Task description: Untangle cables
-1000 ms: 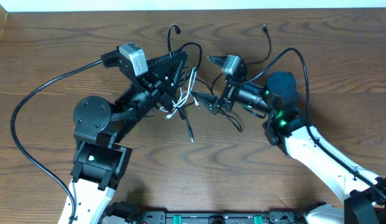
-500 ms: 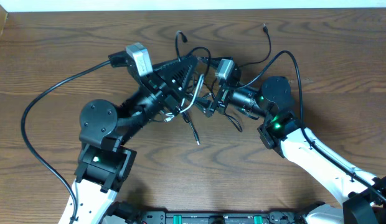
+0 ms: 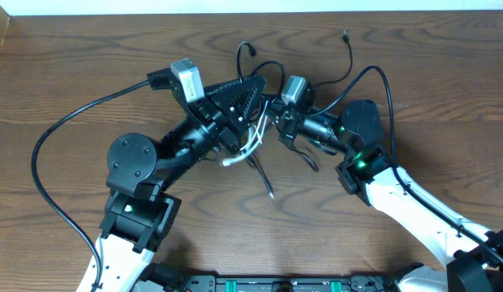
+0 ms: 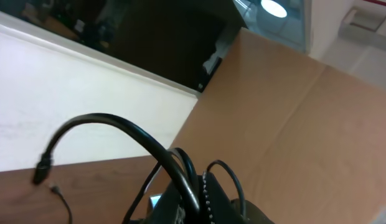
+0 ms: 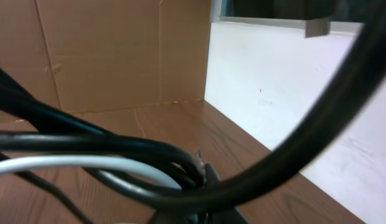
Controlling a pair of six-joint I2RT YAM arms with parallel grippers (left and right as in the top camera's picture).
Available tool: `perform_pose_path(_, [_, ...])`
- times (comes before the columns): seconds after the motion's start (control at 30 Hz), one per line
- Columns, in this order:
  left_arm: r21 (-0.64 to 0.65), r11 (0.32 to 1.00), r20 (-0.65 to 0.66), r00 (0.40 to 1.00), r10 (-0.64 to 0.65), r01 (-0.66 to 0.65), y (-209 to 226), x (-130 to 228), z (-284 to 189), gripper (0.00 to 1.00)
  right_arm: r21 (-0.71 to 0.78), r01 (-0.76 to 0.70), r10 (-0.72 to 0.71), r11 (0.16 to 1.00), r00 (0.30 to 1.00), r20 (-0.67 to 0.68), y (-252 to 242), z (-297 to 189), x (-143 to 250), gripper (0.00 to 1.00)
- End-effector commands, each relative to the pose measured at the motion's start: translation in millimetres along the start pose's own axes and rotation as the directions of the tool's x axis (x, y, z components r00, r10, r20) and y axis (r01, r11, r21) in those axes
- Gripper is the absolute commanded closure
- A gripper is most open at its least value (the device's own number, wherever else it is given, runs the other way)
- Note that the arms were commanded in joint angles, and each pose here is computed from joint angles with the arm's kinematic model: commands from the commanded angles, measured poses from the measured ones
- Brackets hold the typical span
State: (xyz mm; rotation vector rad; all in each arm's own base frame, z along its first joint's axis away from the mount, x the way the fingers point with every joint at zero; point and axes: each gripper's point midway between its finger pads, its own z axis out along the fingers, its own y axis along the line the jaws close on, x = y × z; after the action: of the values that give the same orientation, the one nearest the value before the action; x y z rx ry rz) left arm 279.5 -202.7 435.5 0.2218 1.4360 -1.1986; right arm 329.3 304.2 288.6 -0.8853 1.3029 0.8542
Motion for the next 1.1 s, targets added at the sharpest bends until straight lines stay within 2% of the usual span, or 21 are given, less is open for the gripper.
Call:
perform_pose_path(0.0, [-0.04, 0.993, 0.082, 0.99, 0.112, -0.109, -4, -25, -2, 0.92, 0.057, -0.034, 0.036, 0.998, 0.999, -0.024, -13, -2, 9, 0.99])
perform_pose_path(0.1, [-0.132, 0.975, 0.107, 0.976, 0.191, -0.177, 11, -32, -3, 0.93, 0.101, -0.091, 0.095, 0.991, 0.995, -0.039, -28, -9, 15, 0.99])
perform_pose_path(0.2, [-0.287, 0.933, 0.107, 0.961, 0.255, -0.216, 38, -36, -9, 0.92, 0.124, -0.145, 0.15, 0.982, 0.988, -0.034, -41, -17, 16, 0.99])
perform_pose_path(0.3, [-0.466, 0.863, 0.089, 0.959, 0.267, -0.197, 72, -36, -22, 0.92, 0.118, -0.158, 0.163, 0.98, 0.986, -0.03, -48, -24, 15, 0.99])
perform_pose_path(0.43, [-0.658, 0.734, 0.038, 0.966, 0.257, -0.169, 113, -27, -45, 0.93, 0.148, -0.183, 0.189, 0.972, 0.982, -0.022, -60, -31, 15, 0.99])
perform_pose_path(0.5, [-0.708, 0.685, 0.006, 0.969, 0.247, -0.17, 126, -20, -52, 0.92, 0.153, -0.183, 0.189, 0.971, 0.982, -0.022, -62, -32, 15, 0.99])
perform_pose_path(0.63, [-0.73, 0.658, -0.047, 0.974, 0.22, -0.184, 138, -6, -54, 0.92, 0.154, -0.183, 0.189, 0.971, 0.982, -0.021, -62, -32, 15, 0.99])
perform_pose_path(0.67, [-0.733, 0.655, -0.057, 0.975, 0.214, -0.186, 140, -3, -53, 0.84, 0.154, -0.183, 0.189, 0.971, 0.982, -0.021, -62, -32, 15, 0.99])
perform_pose_path(0.8, [-0.744, 0.639, -0.096, 0.977, 0.191, -0.198, 149, 8, -53, 0.28, 0.154, -0.198, 0.204, 0.968, 0.979, -0.019, -62, -33, 15, 0.99])
perform_pose_path(0.87, [-0.749, 0.63, -0.116, 0.977, 0.179, -0.204, 152, 13, -55, 0.13, 0.158, -0.198, 0.203, 0.967, 0.979, -0.018, -64, -33, 15, 0.99])
perform_pose_path(1.07, [-0.751, 0.624, -0.153, 0.976, 0.153, -0.216, 155, 23, -58, 0.11, 0.177, -0.212, 0.218, 0.961, 0.976, -0.013, -71, -38, 15, 0.99])
